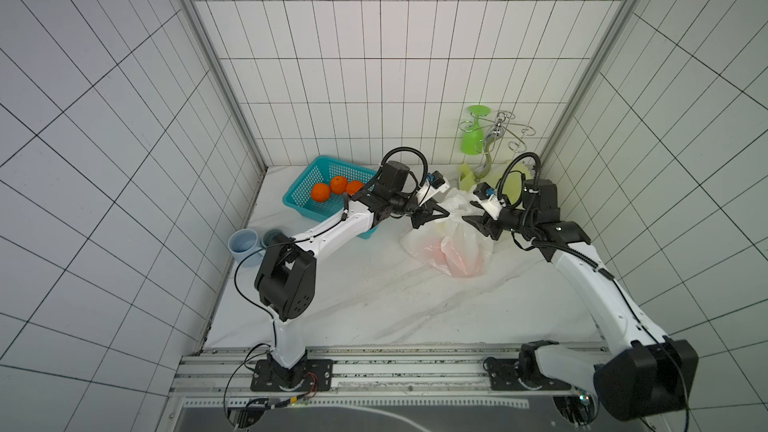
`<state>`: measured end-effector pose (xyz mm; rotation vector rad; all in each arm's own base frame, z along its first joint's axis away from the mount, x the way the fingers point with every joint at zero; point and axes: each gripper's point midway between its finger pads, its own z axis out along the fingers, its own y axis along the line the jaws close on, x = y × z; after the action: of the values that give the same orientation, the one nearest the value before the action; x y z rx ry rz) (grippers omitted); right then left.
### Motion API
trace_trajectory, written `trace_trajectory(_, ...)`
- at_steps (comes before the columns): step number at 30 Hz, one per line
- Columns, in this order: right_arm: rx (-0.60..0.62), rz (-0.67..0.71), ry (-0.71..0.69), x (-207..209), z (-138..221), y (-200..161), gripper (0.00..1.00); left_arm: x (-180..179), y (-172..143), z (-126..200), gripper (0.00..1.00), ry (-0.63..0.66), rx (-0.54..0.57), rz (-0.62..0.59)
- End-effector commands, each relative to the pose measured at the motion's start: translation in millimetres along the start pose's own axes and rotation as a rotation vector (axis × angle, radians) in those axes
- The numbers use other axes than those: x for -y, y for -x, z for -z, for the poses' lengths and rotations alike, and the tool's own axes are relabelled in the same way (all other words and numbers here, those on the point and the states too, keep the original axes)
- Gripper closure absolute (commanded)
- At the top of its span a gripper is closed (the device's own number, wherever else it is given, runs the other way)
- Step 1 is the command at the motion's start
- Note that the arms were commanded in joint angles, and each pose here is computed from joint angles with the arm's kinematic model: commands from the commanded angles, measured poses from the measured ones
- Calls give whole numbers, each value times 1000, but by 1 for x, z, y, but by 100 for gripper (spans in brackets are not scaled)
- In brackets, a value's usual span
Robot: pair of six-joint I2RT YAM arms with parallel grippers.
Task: Place the oranges into plastic bags & tie knots
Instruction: Tie the plastic bag at the center of the board.
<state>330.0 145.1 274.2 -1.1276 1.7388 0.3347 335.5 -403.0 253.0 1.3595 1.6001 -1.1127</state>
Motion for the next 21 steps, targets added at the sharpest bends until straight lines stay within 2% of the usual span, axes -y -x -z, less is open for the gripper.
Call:
trace_trajectory(1, 68, 102, 84, -12, 38, 44, 37, 13, 9, 9, 100, -43, 3, -113)
trace_trajectory(5, 106, 109, 135, -19, 47, 57, 32, 16, 5, 12, 100, -51, -23, -154)
trace_trajectory(9, 71, 123, 84, 0, 35, 51, 14, 26, 2, 15, 100, -94, -27, -215)
trace_trajectory(11, 40, 162, 79, 3, 26, 45, 10, 31, 2, 16, 100, -109, -29, -249)
trace_trajectory(14, -9, 211, 98, 5, 9, 35, 7, 34, 3, 18, 100, -124, -41, -289)
trace_trajectory(21, -93, 303, 278, -22, -25, 18, 6, 37, 6, 20, 100, -142, -50, -330)
